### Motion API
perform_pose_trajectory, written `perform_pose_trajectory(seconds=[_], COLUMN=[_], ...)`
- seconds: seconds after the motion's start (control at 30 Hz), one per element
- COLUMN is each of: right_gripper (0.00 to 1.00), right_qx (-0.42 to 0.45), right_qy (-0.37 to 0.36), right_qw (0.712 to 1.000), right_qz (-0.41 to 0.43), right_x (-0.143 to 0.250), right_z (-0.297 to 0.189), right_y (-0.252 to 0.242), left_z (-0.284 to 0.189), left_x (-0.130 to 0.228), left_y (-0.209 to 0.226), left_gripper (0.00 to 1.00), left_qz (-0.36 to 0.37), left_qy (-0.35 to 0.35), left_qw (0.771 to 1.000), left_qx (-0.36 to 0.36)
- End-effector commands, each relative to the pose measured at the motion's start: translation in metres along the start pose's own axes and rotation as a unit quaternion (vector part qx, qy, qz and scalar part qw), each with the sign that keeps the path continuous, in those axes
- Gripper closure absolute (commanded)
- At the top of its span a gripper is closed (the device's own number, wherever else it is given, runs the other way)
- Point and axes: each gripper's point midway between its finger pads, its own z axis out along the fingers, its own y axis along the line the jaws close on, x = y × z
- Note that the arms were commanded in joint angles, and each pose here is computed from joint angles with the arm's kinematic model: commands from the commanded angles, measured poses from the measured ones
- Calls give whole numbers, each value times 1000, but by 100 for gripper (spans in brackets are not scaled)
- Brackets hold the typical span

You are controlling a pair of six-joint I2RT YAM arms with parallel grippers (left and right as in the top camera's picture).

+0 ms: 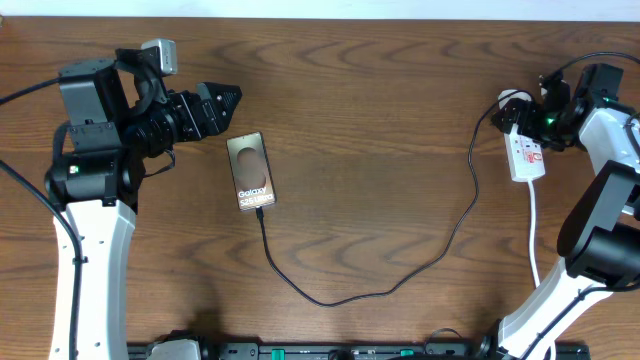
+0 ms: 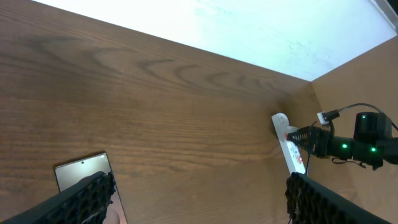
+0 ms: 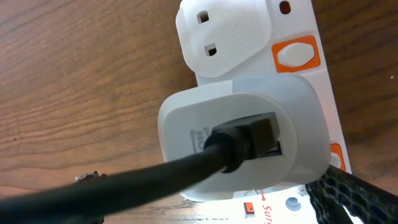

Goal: Plug charger to phone and switch on socket
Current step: 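Lift the right gripper up and away from the power strip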

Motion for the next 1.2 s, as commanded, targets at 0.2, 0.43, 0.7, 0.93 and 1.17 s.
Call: perform_pose_trajectory(seconds=[0.2, 0.43, 0.7, 0.93, 1.17], right_gripper=[1, 1, 1, 1, 1], right_qx=[5, 99, 181, 169, 158], right_qy=[46, 55, 40, -22, -65], right_qw=[998, 991, 978, 982, 983], right_qz=[33, 71, 94, 80, 68], right_x=[25, 33, 38, 29, 22], right_z=[14, -20, -88, -149, -179], right_y=[12, -22, -27, 3, 19], left_z=[-1, -1, -1, -1, -1], left_x=[-2, -2, -2, -2, -2], left_y=[2, 2, 2, 2, 2], left_gripper=[10, 10, 10, 10, 10], left_qz=[7, 7, 7, 7, 7], left_qy=[-3, -3, -3, -2, -2], left_qw=[1000, 1000, 1000, 1000, 1000], left_qx=[-6, -5, -6, -6, -6])
